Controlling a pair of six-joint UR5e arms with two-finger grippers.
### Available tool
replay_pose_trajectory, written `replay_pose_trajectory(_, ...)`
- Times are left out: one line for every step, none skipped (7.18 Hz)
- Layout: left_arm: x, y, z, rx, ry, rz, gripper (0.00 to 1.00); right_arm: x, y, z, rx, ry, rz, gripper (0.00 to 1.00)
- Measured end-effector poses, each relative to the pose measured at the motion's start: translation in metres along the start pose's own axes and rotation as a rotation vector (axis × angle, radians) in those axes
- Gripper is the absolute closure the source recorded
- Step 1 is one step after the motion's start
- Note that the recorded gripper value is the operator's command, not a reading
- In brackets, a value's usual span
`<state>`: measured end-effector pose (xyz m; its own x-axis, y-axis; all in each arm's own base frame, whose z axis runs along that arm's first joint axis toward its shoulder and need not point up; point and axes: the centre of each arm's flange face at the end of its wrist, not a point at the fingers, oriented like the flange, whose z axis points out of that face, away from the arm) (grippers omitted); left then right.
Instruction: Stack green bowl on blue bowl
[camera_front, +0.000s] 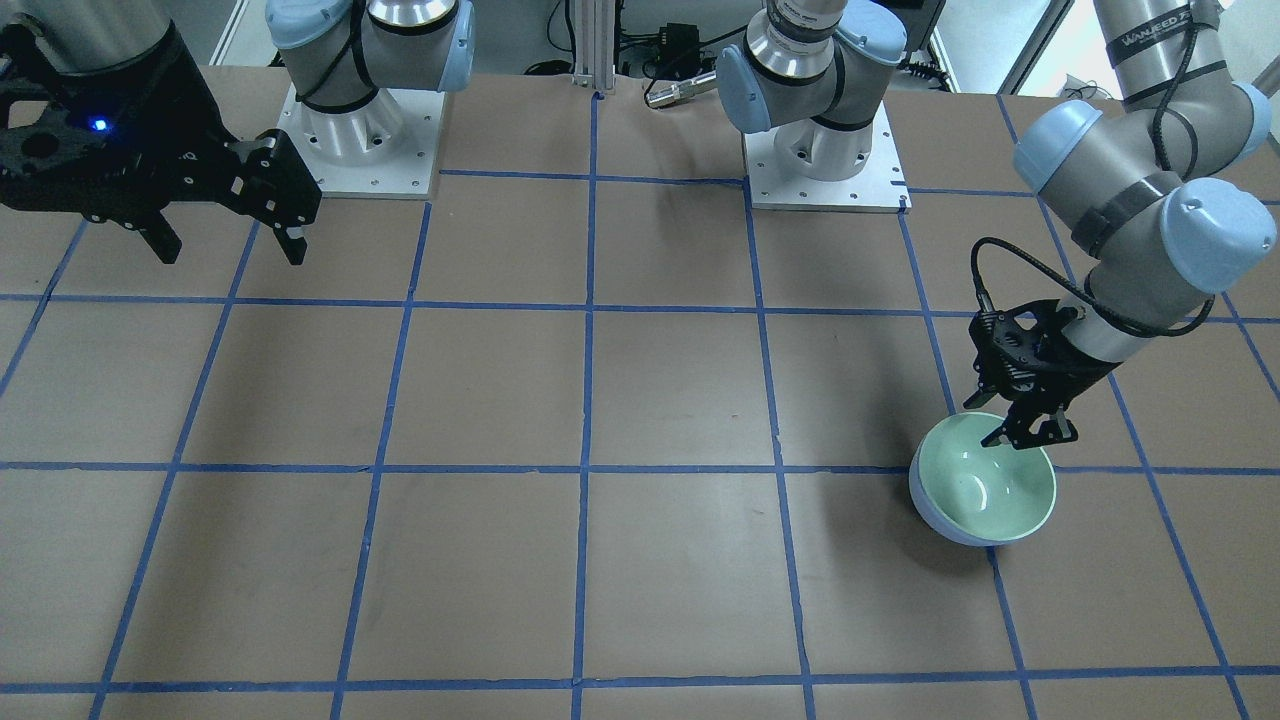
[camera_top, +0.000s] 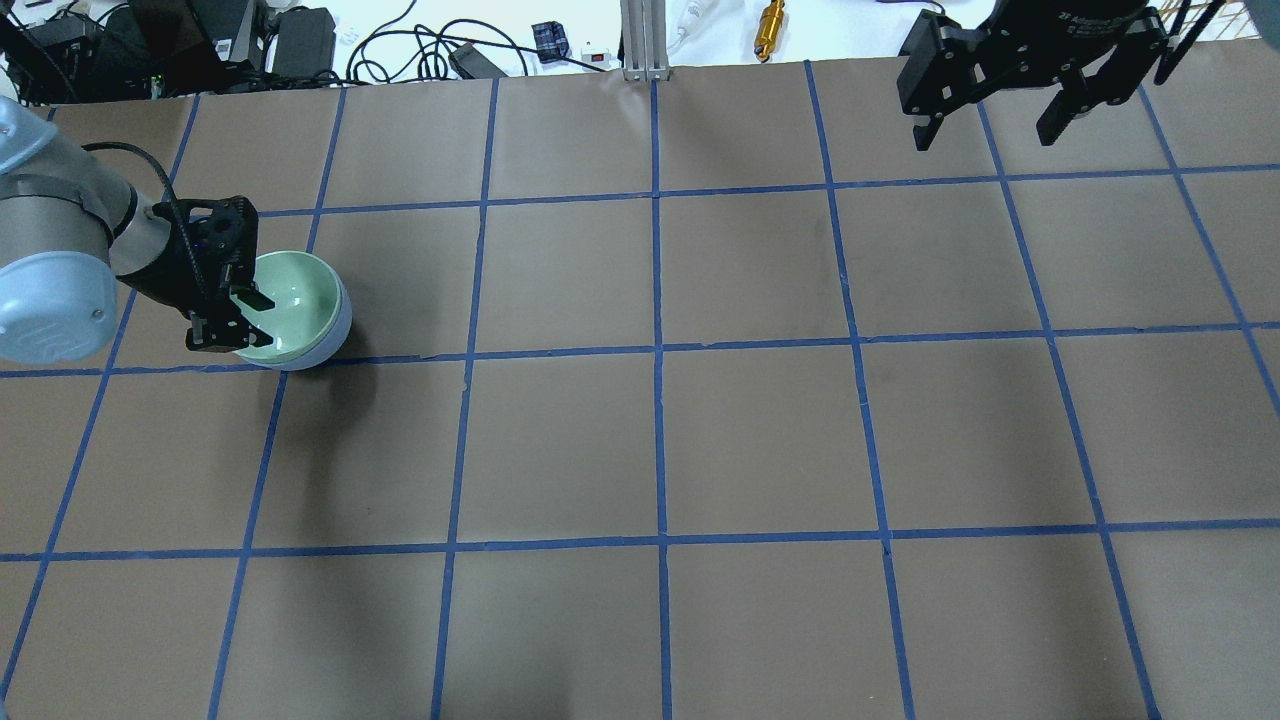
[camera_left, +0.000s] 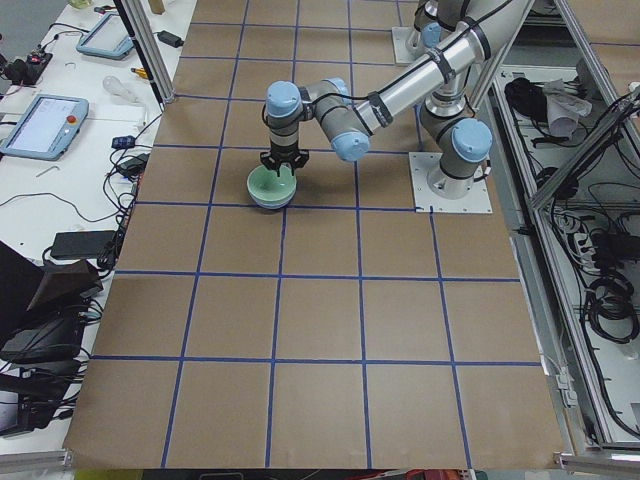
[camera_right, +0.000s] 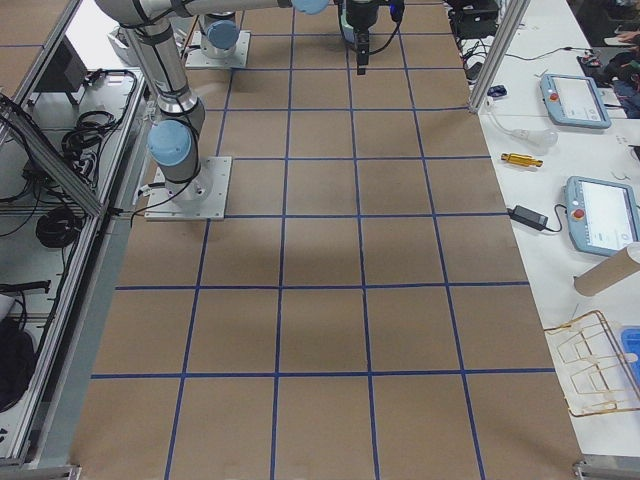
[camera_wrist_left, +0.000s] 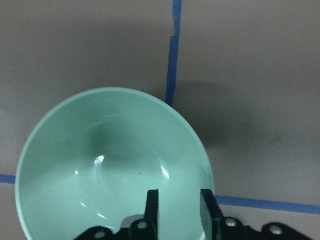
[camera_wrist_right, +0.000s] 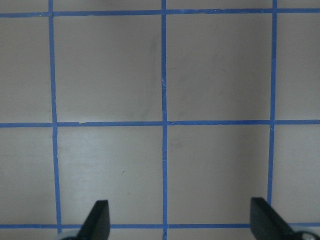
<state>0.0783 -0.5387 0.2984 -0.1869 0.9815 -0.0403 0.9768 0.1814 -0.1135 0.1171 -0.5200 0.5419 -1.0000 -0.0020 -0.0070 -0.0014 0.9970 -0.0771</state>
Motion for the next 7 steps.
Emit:
replay_pose_trajectory(-0.003,-0.006,-0.026,0.013,0.004,-0.056,0.25,0.000,0.000,0.000,0.000,0.000,0.000,0.00)
replay_pose_trajectory(-0.004,-0.012,-0.066,0.021,0.030,-0.134,0.18,0.000,0.000,0.000,-0.001,0.000,0.000,0.00)
replay_pose_trajectory(-0.001,-0.018,-0.108,0.022,0.053,-0.233,0.15,0.000,0.000,0.000,-0.001,0.000,0.000,0.00)
replay_pose_trajectory(0.005,-0.027,-0.146,0.022,0.067,-0.363,0.13,0.000,0.000,0.000,-0.001,0.000,0.000,0.00)
replay_pose_trajectory(0.012,-0.040,-0.172,0.026,0.069,-0.503,0.00,0.000,0.000,0.000,0.000,0.000,0.000,0.00)
replay_pose_trajectory(0.019,-0.067,-0.189,0.022,0.060,-0.638,0.00,0.000,0.000,0.000,0.000,0.000,0.000,0.00)
replay_pose_trajectory(0.029,-0.104,-0.197,0.005,0.050,-0.756,0.00,0.000,0.000,0.000,0.000,-0.001,0.000,0.00)
